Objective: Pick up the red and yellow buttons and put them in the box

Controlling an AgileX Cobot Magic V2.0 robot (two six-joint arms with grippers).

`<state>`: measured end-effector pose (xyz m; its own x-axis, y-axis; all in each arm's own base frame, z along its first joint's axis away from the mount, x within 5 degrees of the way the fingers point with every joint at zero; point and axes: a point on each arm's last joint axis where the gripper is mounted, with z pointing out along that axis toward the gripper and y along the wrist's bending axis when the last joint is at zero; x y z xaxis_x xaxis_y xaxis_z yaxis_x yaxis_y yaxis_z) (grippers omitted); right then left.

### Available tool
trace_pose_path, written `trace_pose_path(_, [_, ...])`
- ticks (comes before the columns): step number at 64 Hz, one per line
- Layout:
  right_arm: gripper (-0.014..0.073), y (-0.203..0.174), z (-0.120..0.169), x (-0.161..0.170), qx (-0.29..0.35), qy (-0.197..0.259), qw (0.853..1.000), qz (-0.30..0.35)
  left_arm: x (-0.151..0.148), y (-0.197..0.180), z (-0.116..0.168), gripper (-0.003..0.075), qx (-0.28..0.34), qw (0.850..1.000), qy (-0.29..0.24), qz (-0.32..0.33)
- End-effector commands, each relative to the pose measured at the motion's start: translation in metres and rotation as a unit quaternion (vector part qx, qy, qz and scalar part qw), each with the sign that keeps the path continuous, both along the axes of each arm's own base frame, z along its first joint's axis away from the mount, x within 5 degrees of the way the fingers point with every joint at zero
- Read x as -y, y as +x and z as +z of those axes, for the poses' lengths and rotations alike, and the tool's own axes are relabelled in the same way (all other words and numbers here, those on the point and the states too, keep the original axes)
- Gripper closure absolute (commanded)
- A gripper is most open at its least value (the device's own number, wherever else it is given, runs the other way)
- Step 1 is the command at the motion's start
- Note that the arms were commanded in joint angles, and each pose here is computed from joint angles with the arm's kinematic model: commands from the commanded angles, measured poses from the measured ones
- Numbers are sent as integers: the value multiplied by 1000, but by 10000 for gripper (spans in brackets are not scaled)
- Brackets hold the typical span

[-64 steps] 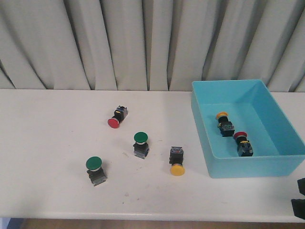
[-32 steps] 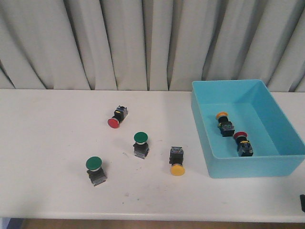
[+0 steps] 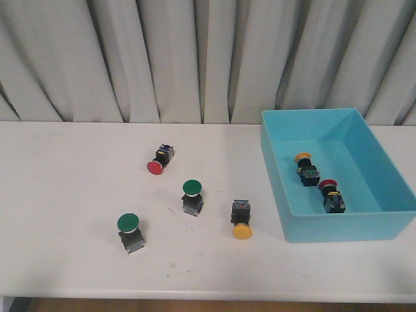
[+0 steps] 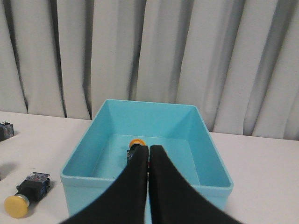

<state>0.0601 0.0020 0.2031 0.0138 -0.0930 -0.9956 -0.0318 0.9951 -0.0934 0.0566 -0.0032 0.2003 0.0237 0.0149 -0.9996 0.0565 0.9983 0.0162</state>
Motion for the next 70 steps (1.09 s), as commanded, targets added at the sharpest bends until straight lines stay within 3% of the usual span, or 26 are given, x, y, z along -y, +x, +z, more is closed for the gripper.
trace_pose_path(1, [601,-4,3,1,52,7,999,-6,0,1,-9,726,21,1000,-6,1])
trace_pose_path(70, [599,-4,0,1,38,26,999,-4,0,1,-9,726,20,1000,-6,1])
